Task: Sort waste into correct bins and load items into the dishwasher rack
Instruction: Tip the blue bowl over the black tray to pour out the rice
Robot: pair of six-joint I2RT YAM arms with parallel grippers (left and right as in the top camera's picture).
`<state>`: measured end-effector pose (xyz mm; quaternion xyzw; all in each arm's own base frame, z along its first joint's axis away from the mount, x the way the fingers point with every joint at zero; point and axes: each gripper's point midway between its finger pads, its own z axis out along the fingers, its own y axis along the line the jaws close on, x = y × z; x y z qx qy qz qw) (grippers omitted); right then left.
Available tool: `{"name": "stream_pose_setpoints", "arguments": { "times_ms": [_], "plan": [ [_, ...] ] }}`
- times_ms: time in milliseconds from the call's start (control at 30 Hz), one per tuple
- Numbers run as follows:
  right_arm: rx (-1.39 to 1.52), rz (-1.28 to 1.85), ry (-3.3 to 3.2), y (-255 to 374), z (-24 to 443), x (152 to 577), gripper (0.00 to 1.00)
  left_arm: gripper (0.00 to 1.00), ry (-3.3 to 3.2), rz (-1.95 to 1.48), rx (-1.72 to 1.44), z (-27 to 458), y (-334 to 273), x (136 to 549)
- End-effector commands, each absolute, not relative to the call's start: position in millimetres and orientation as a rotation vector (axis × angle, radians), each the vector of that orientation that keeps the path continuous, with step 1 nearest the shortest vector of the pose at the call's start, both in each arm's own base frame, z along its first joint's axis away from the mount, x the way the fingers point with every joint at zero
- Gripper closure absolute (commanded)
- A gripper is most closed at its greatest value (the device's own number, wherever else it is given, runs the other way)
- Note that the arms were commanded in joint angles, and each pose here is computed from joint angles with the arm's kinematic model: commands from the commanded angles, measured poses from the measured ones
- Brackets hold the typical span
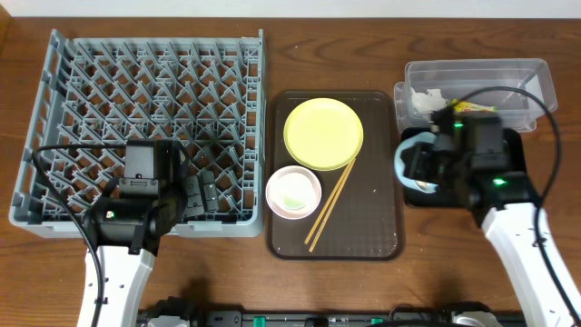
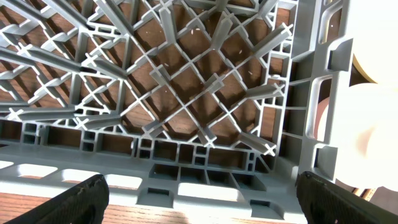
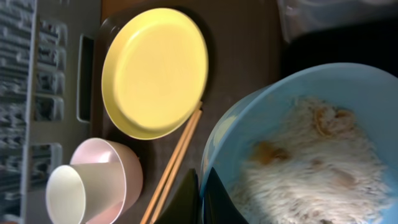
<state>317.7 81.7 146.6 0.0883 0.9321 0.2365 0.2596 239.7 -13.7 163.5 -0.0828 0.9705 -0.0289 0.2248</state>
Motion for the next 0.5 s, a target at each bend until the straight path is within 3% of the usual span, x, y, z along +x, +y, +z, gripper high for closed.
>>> {"name": "stream_pose_setpoints", "arguments": {
  "times_ms": [0, 467],
  "plan": [
    [0.254, 0.792, 2.495, 74.3, 159.6, 314.9, 0.99, 0.02, 2.654, -0.084, -0.24, 171.4, -14.2, 243.0],
    [0.422, 0.816, 2.469, 14.2, 148.9, 302.7, 0.99, 0.02, 2.654, -0.084, -0.24, 171.4, -14.2, 243.0]
  ]
}}
